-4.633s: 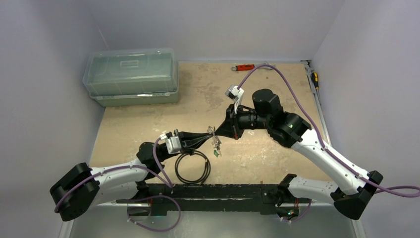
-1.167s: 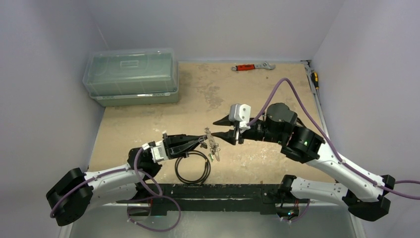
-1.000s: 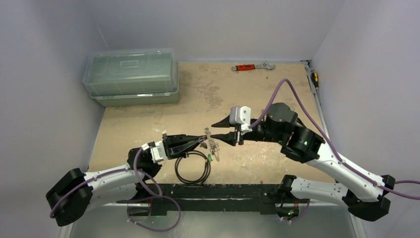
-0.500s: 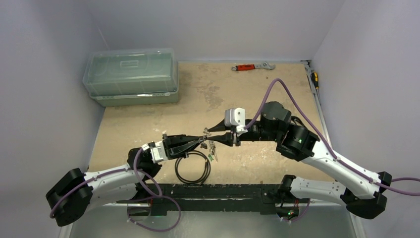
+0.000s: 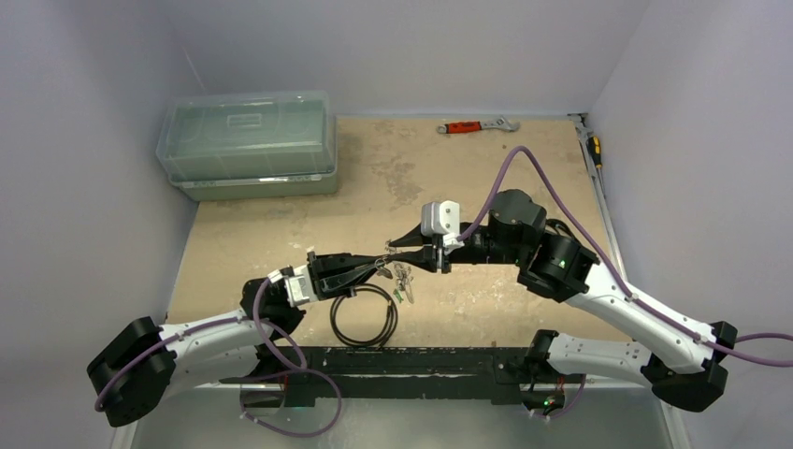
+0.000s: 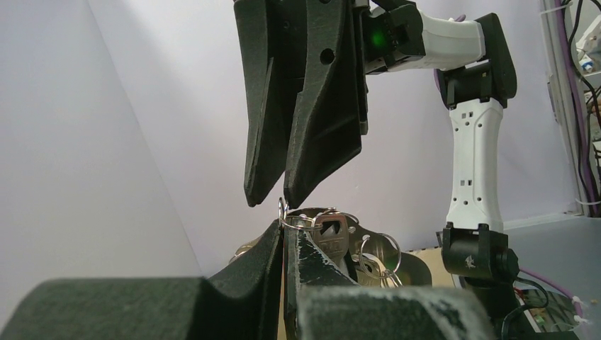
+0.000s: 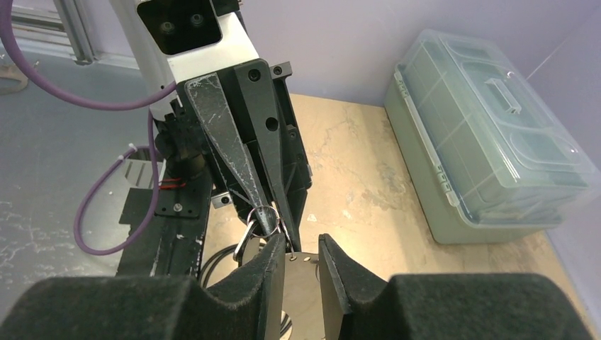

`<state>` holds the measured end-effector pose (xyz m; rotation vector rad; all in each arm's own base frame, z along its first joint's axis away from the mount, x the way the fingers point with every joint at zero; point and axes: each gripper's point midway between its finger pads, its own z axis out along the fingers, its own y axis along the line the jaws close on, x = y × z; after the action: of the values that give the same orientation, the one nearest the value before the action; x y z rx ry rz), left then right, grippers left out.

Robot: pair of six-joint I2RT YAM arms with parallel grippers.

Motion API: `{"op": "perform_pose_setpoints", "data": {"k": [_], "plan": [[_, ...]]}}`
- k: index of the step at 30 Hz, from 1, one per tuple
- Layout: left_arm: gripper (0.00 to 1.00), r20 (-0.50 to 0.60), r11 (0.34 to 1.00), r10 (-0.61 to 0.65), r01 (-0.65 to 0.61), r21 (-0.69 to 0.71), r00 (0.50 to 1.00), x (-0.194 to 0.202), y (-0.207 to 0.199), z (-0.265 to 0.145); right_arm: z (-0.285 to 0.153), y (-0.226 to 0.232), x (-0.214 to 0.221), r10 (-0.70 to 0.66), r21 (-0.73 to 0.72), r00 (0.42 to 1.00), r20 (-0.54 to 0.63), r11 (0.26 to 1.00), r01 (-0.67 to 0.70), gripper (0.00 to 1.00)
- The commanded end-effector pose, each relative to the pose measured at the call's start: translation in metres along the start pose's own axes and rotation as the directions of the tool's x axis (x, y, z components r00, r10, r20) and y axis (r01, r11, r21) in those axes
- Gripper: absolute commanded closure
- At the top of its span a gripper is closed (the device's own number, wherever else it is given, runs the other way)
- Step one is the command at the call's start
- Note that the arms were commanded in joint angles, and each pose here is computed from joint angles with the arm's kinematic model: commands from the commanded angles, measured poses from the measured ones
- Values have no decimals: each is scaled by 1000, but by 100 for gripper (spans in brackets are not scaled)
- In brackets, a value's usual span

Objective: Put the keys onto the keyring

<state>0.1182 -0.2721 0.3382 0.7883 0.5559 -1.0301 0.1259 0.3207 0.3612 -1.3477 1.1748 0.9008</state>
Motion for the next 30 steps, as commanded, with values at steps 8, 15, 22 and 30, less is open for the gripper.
{"op": "perform_pose_setpoints", "data": {"k": [8,15,22,30], "plan": [[100,111,999,31,-29,-22,993,-31,6,7,3,8,-1,-5,-58,1000,-4,998,4,68],[100,102,999,30,-27,-25,994,-31,7,8,3,6,-2,-9,-43,1000,-1,999,9,68],[100,97,999,10,-5,-51,995,-31,11,8,7,4,7,-9,-41,999,-41,999,7,67],[100,88,998,-5,10,-62,996,-31,13,8,-1,2,-1,-29,-16,1000,-10,999,29,65]]}}
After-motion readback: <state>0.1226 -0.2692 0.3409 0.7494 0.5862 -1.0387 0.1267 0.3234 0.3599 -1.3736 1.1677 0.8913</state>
